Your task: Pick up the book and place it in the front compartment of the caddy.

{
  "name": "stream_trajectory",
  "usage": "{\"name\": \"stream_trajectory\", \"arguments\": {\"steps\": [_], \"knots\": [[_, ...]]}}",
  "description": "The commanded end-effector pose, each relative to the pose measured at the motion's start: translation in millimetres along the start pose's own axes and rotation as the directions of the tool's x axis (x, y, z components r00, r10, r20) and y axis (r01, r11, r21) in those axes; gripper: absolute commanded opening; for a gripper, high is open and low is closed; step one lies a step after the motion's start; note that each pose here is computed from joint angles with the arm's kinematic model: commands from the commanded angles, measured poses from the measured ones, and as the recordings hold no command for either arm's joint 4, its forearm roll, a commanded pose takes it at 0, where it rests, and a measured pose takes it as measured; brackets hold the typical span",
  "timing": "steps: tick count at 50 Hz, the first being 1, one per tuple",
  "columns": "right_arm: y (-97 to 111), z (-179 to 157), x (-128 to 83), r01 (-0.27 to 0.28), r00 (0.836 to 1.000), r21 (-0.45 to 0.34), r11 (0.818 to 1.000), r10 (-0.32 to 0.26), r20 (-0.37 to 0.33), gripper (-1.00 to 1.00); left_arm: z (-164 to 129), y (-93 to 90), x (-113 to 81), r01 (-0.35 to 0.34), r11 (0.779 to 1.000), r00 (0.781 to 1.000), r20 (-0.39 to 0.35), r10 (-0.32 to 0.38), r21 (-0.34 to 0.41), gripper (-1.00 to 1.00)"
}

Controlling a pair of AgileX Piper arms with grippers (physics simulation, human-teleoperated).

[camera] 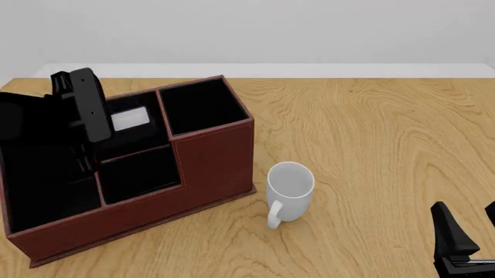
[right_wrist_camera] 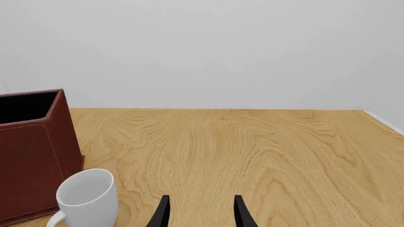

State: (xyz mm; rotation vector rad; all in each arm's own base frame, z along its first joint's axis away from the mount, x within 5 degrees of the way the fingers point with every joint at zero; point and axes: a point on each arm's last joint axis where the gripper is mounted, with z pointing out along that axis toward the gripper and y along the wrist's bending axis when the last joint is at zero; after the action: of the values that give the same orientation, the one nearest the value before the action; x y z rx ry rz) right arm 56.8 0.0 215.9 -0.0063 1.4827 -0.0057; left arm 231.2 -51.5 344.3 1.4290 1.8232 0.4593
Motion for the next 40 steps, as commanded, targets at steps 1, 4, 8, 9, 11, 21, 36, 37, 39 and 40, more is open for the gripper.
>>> {"name": "stream_trajectory", "arguments": {"steps": [1, 4, 8, 9, 11, 21, 36, 37, 39, 40], "knots": [[0.0, 0.0, 0.0, 0.000, 1.000, 0.000, 1.000, 0.000, 0.000, 1.00, 4.3, 3.6, 1.1, -0.008, 1.000, 1.000, -0.002, 0.008, -0.022, -1.00], [0.0, 0.0, 0.0, 0.000, 1.000, 0.000, 1.000, 0.000, 0.000, 1.00, 6.8, 3.4, 3.0, -0.005, 1.000, 1.000, -0.007, 0.005, -0.022, -1.00], [0.0, 0.0, 0.0, 0.000, 1.000, 0.000, 1.000, 0.000, 0.000, 1.00, 7.8, 2.9, 4.1, -0.003, 1.000, 1.000, -0.010, 0.003, -0.022, -1.00], [0.0, 0.0, 0.0, 0.000, 1.000, 0.000, 1.000, 0.000, 0.000, 1.00, 7.8, 2.3, 4.3, -0.005, 1.000, 1.000, -0.010, 0.005, -0.021, -1.00], [0.0, 0.0, 0.0, 0.000, 1.000, 0.000, 1.000, 0.000, 0.000, 1.00, 8.9, 3.7, 5.0, -0.002, 1.000, 1.000, -0.012, 0.002, -0.026, -1.00], [0.0, 0.0, 0.0, 0.000, 1.000, 0.000, 1.000, 0.000, 0.000, 1.00, 11.5, 4.7, 6.3, 0.000, 1.000, 1.000, -0.016, -0.001, -0.029, -1.00], [0.0, 0.0, 0.0, 0.000, 1.000, 0.000, 1.000, 0.000, 0.000, 1.00, 21.3, 6.3, 8.4, 0.007, 1.000, 1.000, -0.026, -0.008, -0.023, -1.00], [0.0, 0.0, 0.0, 0.000, 1.000, 0.000, 1.000, 0.000, 0.000, 1.00, 22.0, 6.8, 8.9, 0.007, 1.000, 1.000, -0.028, -0.008, -0.024, -1.00], [0.0, 0.0, 0.0, 0.000, 1.000, 0.000, 1.000, 0.000, 0.000, 1.00, 24.7, 8.1, 10.7, 0.006, 1.000, 0.999, -0.034, -0.007, -0.026, -1.00], [0.0, 0.0, 0.0, 0.000, 1.000, 0.000, 1.000, 0.000, 0.000, 1.00, 26.1, 7.3, 10.7, 0.007, 1.000, 0.999, -0.034, -0.008, -0.023, -1.00]]}}
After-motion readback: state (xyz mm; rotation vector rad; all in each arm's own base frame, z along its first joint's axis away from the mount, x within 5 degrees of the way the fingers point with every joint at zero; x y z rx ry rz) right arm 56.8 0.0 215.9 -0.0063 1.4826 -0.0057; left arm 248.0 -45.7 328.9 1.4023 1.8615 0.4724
